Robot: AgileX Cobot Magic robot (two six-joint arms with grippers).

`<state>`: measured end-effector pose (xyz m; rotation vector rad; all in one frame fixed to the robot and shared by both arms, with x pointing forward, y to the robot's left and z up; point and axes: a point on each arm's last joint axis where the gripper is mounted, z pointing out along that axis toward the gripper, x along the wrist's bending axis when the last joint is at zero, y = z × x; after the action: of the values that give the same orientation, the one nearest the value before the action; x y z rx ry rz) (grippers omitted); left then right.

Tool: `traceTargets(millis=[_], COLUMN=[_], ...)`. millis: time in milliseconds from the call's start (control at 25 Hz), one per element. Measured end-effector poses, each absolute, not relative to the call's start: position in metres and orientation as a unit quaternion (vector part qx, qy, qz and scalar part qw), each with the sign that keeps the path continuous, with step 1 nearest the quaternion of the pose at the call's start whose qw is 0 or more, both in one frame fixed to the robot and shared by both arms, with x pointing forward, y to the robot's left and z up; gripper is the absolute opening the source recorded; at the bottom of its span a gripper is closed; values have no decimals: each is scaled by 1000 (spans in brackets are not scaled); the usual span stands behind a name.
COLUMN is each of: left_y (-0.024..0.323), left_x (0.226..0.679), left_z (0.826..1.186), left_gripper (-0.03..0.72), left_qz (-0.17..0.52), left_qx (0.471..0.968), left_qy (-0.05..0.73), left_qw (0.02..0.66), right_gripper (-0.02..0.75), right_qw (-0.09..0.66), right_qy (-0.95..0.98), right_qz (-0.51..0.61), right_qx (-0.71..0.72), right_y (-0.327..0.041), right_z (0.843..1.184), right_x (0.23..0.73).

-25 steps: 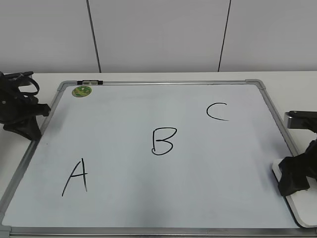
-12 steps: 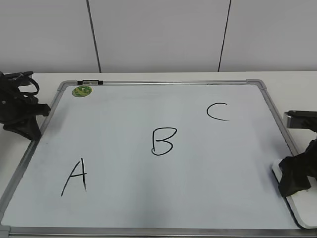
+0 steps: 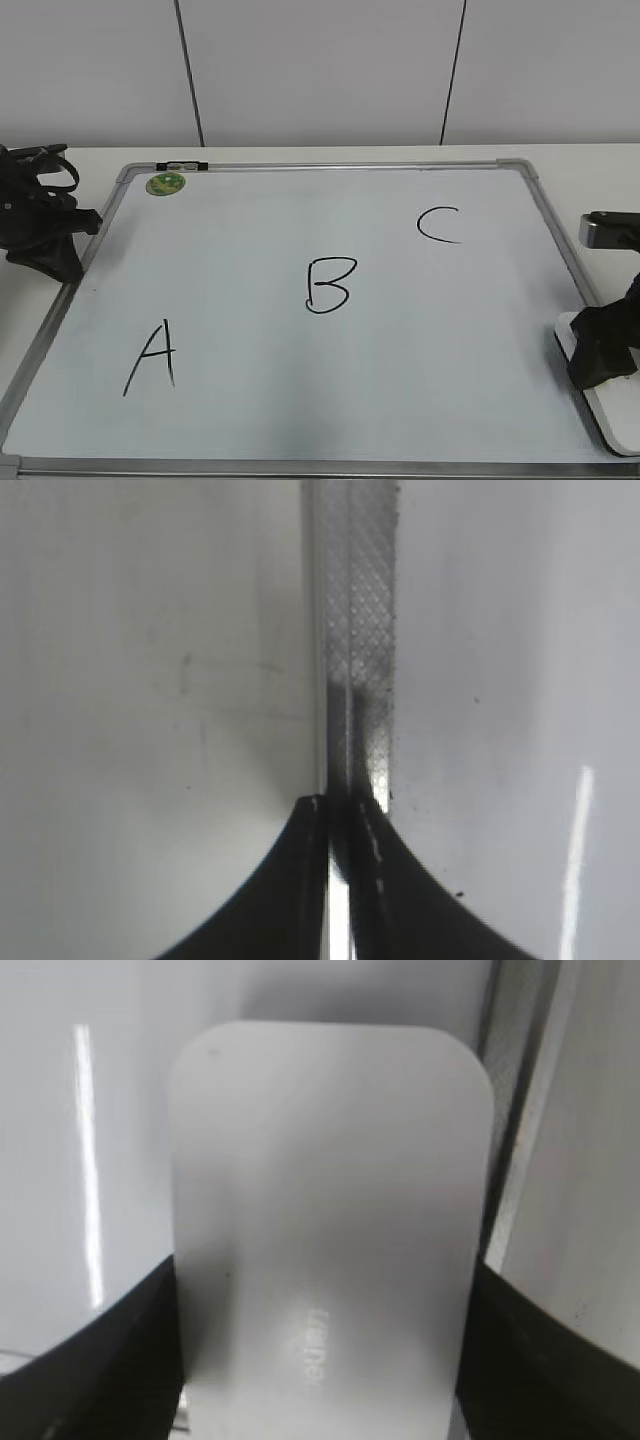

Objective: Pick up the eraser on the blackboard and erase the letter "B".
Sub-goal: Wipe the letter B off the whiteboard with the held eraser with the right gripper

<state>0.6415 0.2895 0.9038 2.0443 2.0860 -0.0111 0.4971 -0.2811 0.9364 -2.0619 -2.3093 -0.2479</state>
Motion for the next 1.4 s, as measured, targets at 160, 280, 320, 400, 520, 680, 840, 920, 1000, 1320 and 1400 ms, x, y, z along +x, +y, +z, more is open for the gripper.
traceTargets(millis=[160, 280, 320, 400, 520, 680, 840, 920, 1000, 1320, 1400], left_y=[289, 289, 289, 289, 289, 289, 289, 289, 289, 289, 288], left_x=[642, 642, 642, 642, 642, 642, 642, 642, 642, 642, 642], left_z=[904, 904, 904, 904, 904, 904, 904, 904, 904, 904, 904], left_gripper=[10, 10, 10, 10, 10, 10, 10, 10, 10, 10, 10], left_qz=[-2, -2, -2, -2, -2, -2, -2, -2, -2, -6, -7], left_qx=[696, 696, 696, 696, 696, 696, 696, 696, 696, 692, 691], left_qy=[710, 710, 710, 710, 710, 710, 710, 710, 710, 712, 713], left_qw=[111, 111, 111, 111, 111, 111, 111, 111, 111, 115, 116], right_gripper=[552, 552, 552, 552, 552, 552, 552, 552, 554, 555, 555], right_qw=[7, -1, -1, 1, 15, 28, 22, 11, 2, 7, 12], right_qy=[-743, -742, -740, -739, -747, -772, -804, -814, -822, -849, -854], right_qz=[-88, -93, -96, -102, -112, -112, -129, -145, -163, -151, -139], right_qx=[-664, -664, -666, -665, -655, -625, -580, -562, -546, -506, -500], right_y=[-281, -282, -281, -280, -275, -259, -227, -210, -194, -144, -134], right_z=[938, 938, 938, 939, 939, 942, 958, 969, 983, 1003, 998], right_x=[499, 501, 501, 502, 501, 500, 507, 513, 519, 558, 570])
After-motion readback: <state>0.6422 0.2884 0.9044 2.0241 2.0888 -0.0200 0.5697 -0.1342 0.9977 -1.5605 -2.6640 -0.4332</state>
